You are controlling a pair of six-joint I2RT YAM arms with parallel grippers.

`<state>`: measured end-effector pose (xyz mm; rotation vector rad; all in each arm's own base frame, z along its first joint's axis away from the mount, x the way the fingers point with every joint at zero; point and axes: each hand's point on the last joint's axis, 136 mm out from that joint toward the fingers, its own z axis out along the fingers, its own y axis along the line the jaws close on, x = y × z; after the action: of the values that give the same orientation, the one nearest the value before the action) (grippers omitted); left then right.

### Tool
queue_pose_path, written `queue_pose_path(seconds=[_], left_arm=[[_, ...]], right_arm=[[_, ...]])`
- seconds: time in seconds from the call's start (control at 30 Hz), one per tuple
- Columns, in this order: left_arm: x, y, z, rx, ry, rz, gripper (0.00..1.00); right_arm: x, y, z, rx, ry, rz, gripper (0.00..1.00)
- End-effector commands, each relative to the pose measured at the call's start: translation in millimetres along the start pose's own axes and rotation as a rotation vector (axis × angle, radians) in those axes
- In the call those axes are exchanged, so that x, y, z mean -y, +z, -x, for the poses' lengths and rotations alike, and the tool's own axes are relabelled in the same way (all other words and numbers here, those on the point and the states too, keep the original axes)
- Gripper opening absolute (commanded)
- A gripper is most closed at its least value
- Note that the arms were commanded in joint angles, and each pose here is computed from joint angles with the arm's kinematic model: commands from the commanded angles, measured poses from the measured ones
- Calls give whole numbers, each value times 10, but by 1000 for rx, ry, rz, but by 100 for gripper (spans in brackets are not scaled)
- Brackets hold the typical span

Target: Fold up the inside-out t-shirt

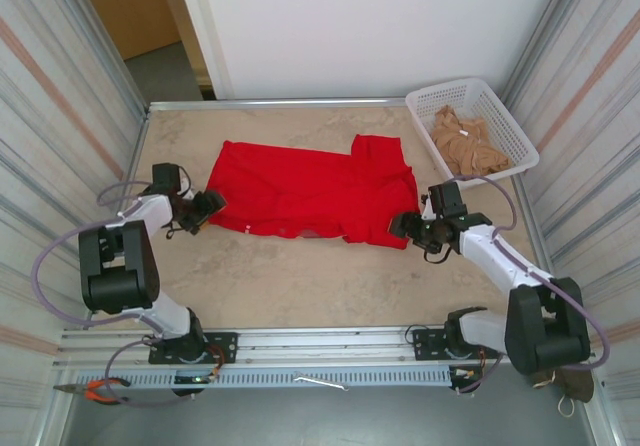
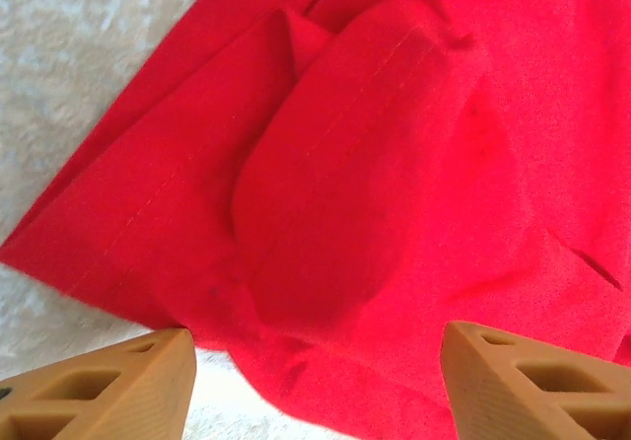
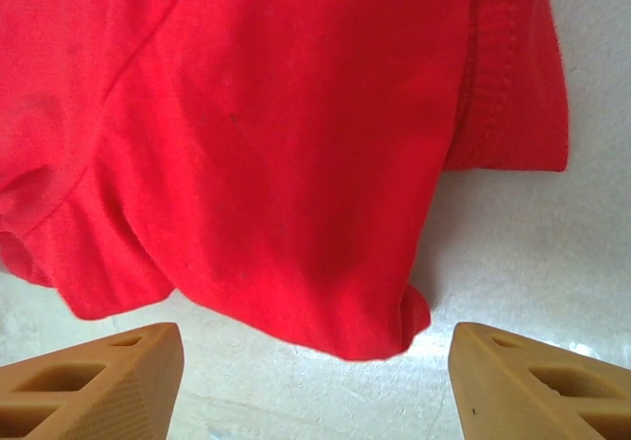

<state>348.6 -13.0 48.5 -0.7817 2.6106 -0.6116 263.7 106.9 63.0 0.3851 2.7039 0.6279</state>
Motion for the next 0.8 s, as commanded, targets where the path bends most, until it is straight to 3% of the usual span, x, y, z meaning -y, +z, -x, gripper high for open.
queue_pose_path(seconds=[0.0,0.13,0.2,0.23,0.3,0.33,0.4,0.57,0.77], left_arm=[[141,-4,205,49,55,-8,67],[143,113,231,27,54,2,68],[148,163,243,18,59,3,64],[148,184,249,14,60,3,59],[157,212,273,8,68,2,38],[159,217,277,7,73,2,27],[221,174,322,23,98,-17,0],[390,-228,416,132,162,-38,0],[657,-744,233,159,203,-141,0]], right_arm=[[-21,152,-36,-34,-35,9,70],[-33,314,-23,-48,-27,9,69],[-100,366,-4,-57,-25,43,59],[-148,373,4,-61,-27,65,47],[-257,320,19,-67,-33,111,8],[-310,268,19,-66,-38,132,0],[-436,76,33,-50,-46,183,0],[-769,-645,144,41,-29,358,0],[-943,-1360,128,123,9,468,0]])
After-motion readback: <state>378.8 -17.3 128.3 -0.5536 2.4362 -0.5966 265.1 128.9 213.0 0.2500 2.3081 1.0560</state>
